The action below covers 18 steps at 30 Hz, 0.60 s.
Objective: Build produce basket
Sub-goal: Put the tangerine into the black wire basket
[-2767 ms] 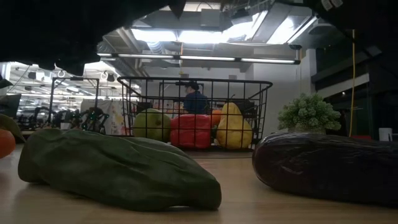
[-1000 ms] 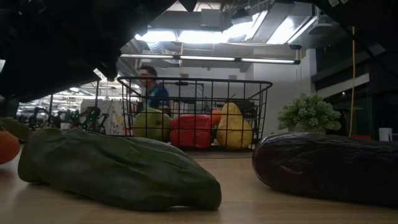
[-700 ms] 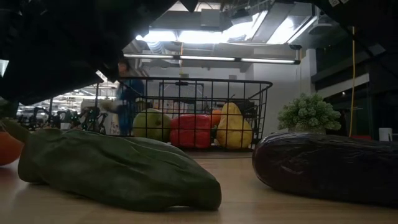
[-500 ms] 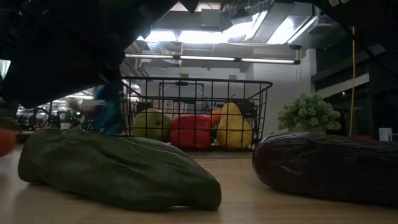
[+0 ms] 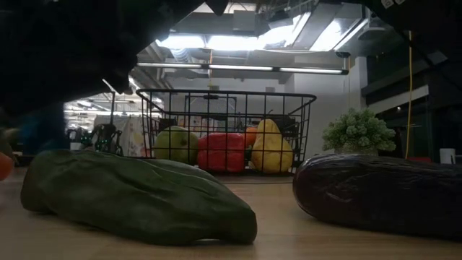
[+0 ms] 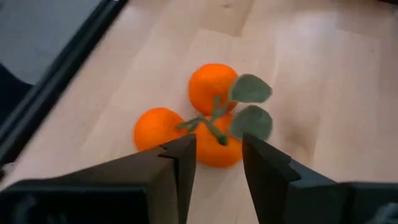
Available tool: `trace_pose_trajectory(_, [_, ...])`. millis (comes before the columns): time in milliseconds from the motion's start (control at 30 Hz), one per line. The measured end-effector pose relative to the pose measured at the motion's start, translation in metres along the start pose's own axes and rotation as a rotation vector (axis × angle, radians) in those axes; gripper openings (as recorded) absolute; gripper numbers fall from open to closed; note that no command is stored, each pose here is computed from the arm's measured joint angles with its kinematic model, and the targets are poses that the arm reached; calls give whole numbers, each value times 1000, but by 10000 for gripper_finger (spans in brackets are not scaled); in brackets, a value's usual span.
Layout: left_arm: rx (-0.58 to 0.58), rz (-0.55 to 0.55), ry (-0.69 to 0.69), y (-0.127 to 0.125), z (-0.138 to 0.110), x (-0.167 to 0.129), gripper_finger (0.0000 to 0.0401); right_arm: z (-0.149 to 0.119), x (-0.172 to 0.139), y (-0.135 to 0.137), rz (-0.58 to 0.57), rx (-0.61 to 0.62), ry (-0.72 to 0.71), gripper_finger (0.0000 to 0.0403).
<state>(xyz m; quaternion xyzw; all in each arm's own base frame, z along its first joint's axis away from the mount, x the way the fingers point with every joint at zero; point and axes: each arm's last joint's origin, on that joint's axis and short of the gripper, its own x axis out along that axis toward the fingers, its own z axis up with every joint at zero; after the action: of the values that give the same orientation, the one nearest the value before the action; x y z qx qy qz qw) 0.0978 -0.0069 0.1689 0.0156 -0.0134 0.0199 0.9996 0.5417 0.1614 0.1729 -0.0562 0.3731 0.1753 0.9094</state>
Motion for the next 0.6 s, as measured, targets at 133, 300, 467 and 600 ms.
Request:
trace_pose_trajectory(133, [0, 0, 0, 0, 0, 0, 94, 0, 0, 1, 11, -20, -5, 120])
trace_pose_trajectory(300, [0, 0, 0, 0, 0, 0, 94, 2, 0, 0, 10, -31, -22, 120])
trace_pose_trajectory(467, [0, 0, 0, 0, 0, 0, 94, 2, 0, 0, 10, -27, -22, 112])
trace_pose_trajectory(600, [0, 0, 0, 0, 0, 0, 94, 2, 0, 0, 10, -30, -22, 91])
